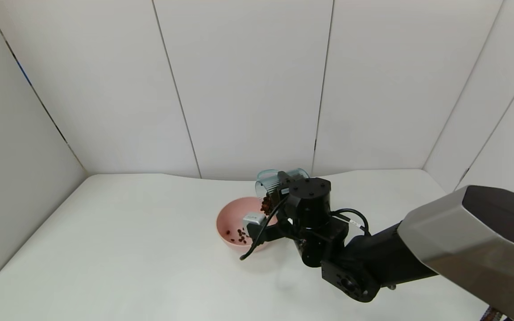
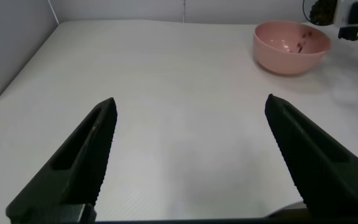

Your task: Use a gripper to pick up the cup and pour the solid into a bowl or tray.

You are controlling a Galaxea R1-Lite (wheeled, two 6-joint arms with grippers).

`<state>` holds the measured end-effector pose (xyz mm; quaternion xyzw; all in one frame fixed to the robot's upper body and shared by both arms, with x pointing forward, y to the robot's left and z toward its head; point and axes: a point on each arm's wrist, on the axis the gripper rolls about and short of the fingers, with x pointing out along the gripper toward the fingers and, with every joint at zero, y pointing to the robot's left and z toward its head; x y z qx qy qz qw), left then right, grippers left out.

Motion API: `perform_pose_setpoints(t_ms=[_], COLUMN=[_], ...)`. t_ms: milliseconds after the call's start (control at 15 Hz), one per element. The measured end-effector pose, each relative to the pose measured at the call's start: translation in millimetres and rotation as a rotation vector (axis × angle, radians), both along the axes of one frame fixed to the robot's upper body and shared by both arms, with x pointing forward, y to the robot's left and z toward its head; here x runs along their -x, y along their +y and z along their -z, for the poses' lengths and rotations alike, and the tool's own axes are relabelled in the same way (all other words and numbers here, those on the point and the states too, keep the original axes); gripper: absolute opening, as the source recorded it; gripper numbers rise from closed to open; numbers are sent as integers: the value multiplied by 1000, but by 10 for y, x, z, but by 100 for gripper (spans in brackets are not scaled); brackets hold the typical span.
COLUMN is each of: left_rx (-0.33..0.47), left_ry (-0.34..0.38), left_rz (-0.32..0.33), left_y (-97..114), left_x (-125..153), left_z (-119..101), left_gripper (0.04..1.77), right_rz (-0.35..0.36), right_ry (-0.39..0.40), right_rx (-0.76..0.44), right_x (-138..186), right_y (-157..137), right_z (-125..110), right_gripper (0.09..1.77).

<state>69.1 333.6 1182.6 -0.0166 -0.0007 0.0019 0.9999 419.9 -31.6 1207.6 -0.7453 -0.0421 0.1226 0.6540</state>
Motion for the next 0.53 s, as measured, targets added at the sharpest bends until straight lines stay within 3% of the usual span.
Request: perform_pose_setpoints(t_ms=[533], left_rx=[0], left_ry=[0], left_rz=[0], left_y=[0], left_x=[0], left_z=[0], left_gripper=[172], right_rz=[10], right_ry=[-19], right_rx=[37], right_x=[34], right_y=[33], right_z=[-34], right_gripper=[133])
